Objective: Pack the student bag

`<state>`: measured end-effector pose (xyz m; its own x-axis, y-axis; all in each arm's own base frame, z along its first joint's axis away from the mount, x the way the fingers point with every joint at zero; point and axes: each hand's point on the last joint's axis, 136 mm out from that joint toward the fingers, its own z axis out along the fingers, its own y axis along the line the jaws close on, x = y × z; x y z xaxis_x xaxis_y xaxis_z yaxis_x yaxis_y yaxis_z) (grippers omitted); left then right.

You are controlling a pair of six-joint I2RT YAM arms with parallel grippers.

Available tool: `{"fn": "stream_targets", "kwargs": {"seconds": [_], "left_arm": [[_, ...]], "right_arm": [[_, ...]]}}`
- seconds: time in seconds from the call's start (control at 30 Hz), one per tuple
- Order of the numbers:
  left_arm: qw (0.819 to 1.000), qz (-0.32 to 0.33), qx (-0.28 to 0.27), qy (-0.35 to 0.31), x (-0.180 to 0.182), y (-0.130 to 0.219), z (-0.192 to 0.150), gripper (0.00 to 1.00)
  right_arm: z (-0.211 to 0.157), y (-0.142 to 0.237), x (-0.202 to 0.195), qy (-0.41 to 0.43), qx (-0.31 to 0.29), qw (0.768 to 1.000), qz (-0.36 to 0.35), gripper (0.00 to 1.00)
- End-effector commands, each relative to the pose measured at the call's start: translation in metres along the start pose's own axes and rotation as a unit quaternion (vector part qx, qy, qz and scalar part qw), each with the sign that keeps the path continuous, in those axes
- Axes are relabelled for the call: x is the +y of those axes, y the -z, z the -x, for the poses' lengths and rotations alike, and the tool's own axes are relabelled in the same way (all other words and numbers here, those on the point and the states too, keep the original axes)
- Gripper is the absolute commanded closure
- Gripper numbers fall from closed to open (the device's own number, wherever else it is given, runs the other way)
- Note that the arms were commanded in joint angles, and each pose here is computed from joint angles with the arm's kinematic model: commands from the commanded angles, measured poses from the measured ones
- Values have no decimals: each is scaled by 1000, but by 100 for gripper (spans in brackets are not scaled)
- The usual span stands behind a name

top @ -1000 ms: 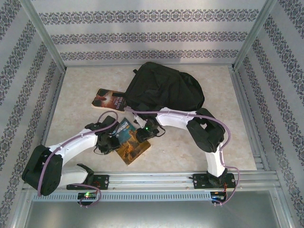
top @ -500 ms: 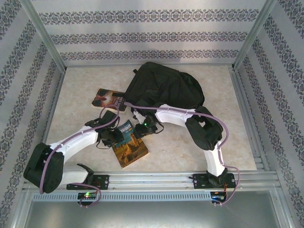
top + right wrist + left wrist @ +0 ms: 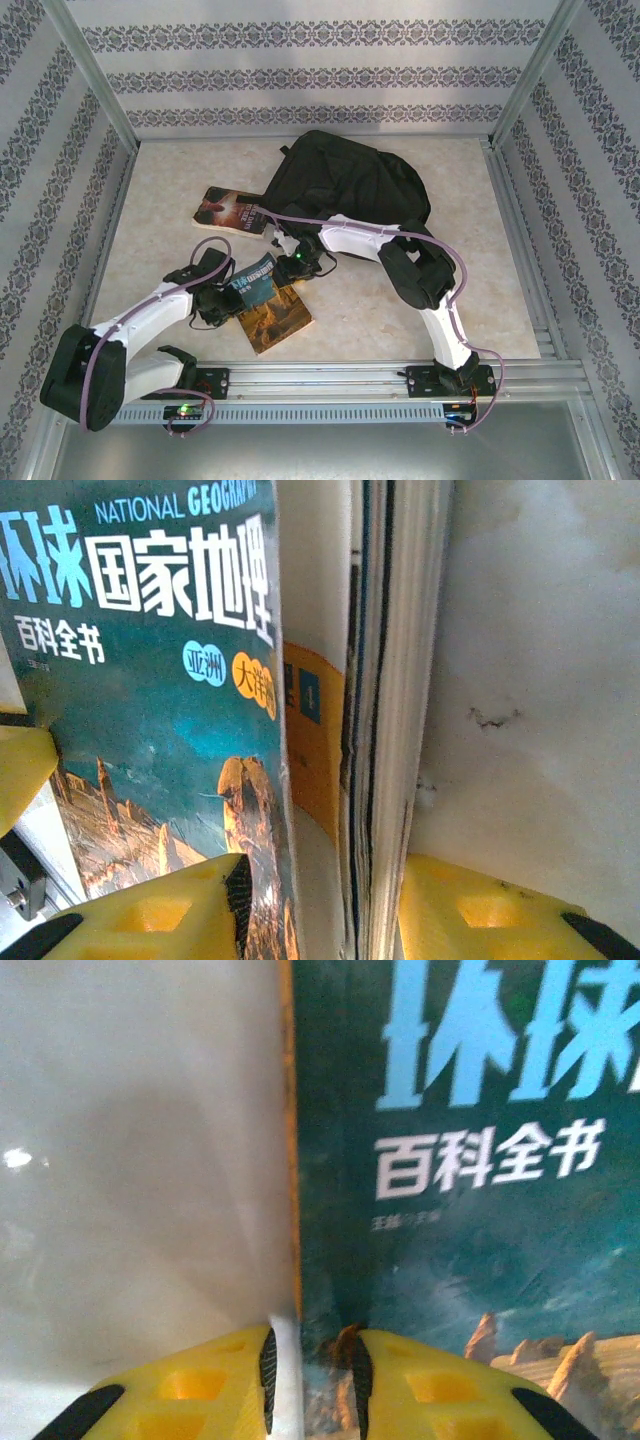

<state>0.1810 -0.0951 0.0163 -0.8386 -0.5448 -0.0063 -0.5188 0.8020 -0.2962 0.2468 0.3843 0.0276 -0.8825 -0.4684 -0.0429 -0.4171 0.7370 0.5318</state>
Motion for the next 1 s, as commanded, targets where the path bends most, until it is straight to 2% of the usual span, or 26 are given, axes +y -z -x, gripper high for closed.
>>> {"fn": "stream_targets", "kwargs": {"seconds": [0.0, 0.27, 0.47, 0.6, 0.77, 0.83, 0.97], "left_arm": [[1000, 3, 10, 15, 2, -11, 1, 71], [1000, -3, 23, 14, 0, -23, -1, 71], [999, -16, 31, 21, -1, -27, -5, 72], [999, -15, 32, 19, -1, -26, -5, 72], [999, -14, 27, 13, -2, -19, -4, 72], [1000, -13, 23, 6, -4, -14, -2, 72], [1000, -14, 7, -5, -8, 0, 4, 66]], "right_arm": [[-4, -4, 5, -11, 18, 1000, 14, 57], [-10, -10, 12, -26, 35, 998, 47, 58], [-9, 0, 41, -24, 45, 991, 123, 63], [-9, 15, 37, -23, 30, 994, 104, 67], [-13, 27, 30, -33, 16, 996, 84, 78], [-16, 30, 32, -39, 18, 995, 92, 89], [-15, 36, 37, -43, 14, 994, 100, 100]]}}
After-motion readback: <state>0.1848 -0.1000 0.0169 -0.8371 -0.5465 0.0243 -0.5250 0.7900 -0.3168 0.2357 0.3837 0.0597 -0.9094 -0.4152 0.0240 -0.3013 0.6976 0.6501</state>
